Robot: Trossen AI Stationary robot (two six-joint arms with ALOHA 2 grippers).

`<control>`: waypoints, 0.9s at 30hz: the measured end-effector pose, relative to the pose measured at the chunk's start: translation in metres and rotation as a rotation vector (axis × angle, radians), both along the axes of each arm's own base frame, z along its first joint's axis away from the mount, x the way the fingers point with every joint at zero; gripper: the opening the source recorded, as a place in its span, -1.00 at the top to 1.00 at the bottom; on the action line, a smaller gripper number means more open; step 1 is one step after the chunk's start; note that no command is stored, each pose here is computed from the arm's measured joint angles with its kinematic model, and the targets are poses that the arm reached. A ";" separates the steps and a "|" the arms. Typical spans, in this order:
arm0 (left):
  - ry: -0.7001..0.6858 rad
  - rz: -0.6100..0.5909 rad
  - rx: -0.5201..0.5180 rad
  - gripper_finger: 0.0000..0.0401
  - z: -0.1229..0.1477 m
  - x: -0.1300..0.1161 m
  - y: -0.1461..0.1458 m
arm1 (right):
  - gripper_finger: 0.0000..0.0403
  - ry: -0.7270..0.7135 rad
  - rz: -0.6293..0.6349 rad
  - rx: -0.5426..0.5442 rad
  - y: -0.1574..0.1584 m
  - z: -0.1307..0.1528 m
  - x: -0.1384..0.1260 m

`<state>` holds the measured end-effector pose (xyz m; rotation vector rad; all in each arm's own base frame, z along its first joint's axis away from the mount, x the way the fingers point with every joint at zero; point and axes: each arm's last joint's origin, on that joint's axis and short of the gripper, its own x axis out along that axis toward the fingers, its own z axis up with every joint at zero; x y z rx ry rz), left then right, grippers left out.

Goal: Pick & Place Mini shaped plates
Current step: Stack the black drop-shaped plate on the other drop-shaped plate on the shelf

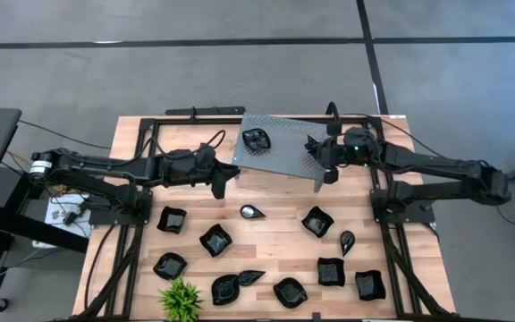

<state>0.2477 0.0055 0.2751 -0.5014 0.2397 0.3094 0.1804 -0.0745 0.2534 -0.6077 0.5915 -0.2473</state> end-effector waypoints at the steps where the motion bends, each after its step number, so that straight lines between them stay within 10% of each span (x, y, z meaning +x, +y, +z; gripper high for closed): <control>1: 0.000 0.000 0.000 0.59 0.000 0.000 0.000 | 0.79 0.004 0.012 0.005 -0.001 -0.001 0.000; 27: 0.001 0.000 0.000 0.59 0.000 0.000 0.000 | 0.79 -0.144 0.171 0.080 -0.021 0.007 -0.002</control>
